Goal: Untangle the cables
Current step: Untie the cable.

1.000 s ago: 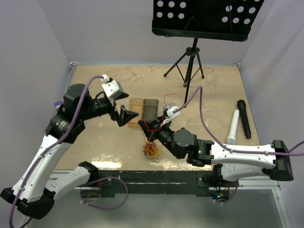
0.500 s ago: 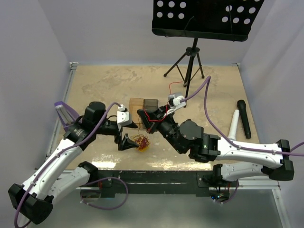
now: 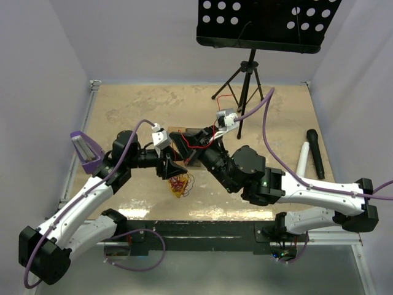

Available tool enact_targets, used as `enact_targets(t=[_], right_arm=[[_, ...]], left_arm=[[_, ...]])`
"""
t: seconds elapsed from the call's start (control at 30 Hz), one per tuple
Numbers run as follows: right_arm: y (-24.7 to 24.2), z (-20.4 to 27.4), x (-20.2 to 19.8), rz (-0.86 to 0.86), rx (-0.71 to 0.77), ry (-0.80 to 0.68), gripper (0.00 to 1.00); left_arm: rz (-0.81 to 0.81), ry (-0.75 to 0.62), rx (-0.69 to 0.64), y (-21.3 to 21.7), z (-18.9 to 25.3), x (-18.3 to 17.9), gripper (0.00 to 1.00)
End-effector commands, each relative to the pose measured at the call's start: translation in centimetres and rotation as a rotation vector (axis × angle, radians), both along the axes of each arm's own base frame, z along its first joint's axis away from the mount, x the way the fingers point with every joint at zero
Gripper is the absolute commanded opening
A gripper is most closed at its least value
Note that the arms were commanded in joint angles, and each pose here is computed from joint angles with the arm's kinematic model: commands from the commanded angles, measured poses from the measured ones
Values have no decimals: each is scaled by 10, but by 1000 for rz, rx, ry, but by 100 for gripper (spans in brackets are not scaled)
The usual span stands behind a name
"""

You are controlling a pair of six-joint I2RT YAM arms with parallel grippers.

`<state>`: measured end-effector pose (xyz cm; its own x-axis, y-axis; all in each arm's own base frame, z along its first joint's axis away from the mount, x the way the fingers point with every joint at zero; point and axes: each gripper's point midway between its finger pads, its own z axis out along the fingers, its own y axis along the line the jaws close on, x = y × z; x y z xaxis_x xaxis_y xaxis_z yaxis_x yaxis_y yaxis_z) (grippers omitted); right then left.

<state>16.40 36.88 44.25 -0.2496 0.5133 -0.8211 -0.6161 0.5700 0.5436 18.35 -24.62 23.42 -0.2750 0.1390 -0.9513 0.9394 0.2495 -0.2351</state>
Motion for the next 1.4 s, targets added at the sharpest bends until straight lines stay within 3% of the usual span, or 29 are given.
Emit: enact_targets(t=[0.0, 0.37, 0.5, 0.77, 1.37], right_arm=[[-9, 54, -7, 34, 125, -35, 0], [-17, 105, -11, 45, 192, -91, 0], [-26, 135, -11, 34, 228, -121, 0], [-48, 179, -13, 8, 290, -153, 0], [-196, 268, -4, -275, 445, -226, 0]], left_arm=[[22, 10, -50, -2, -3, 4, 59], [51, -1, -5, 4, -24, 4, 60], [62, -33, 72, 11, -42, 7, 60], [49, -32, 136, 11, -52, 15, 52], [30, -39, 133, 11, -52, 11, 55]])
